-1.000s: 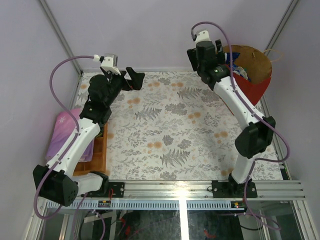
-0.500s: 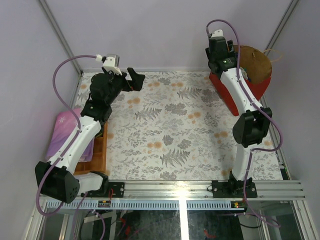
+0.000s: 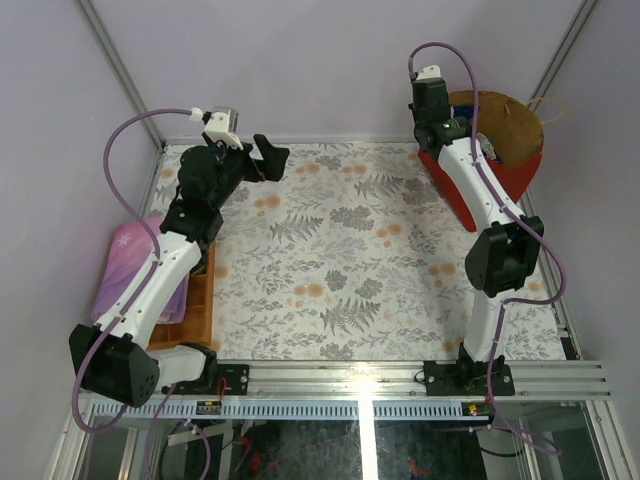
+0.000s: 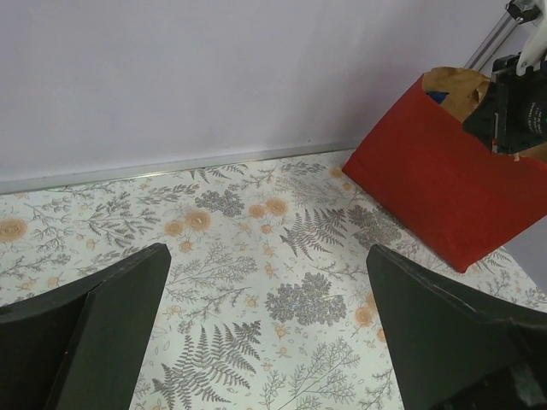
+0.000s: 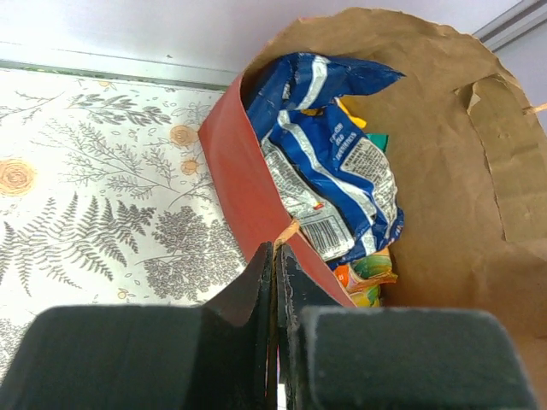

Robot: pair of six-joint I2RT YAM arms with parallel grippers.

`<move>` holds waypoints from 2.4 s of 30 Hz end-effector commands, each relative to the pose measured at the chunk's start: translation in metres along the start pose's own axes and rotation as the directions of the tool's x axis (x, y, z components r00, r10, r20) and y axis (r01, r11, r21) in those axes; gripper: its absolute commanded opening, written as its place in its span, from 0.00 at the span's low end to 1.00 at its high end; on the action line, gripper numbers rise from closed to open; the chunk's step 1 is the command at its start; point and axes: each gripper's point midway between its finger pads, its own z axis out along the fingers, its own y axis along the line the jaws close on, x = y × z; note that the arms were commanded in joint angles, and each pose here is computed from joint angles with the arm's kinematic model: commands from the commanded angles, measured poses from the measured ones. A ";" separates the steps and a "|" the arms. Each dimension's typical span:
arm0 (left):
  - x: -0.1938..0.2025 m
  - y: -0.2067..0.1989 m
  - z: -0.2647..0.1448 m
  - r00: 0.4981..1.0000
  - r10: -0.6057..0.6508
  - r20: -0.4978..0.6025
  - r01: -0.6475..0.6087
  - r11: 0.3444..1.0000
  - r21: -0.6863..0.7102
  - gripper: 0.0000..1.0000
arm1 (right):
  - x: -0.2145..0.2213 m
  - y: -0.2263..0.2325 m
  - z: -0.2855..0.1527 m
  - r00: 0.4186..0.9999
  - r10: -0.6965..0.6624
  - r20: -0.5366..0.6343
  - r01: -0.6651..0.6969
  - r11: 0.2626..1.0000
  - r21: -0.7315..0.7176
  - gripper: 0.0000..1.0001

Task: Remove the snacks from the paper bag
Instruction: Adjust the paper bag at the center of the board.

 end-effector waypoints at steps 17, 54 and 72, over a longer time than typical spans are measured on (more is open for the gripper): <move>-0.018 0.080 -0.010 0.997 -0.041 0.071 0.064 0.931 -0.360 1.00 | -0.048 0.179 -0.099 0.974 -0.117 0.196 0.199 0.856 -0.477 0.00; 0.033 0.110 0.014 0.994 -0.082 -0.069 0.064 0.970 -0.235 1.00 | 0.259 0.342 -0.296 0.915 -0.402 0.039 0.173 0.304 -0.937 0.07; 0.061 0.086 0.026 0.955 -0.283 -0.092 0.272 0.955 -0.122 1.00 | 0.181 0.262 -0.464 0.929 -0.101 0.355 0.336 -0.165 -0.927 1.00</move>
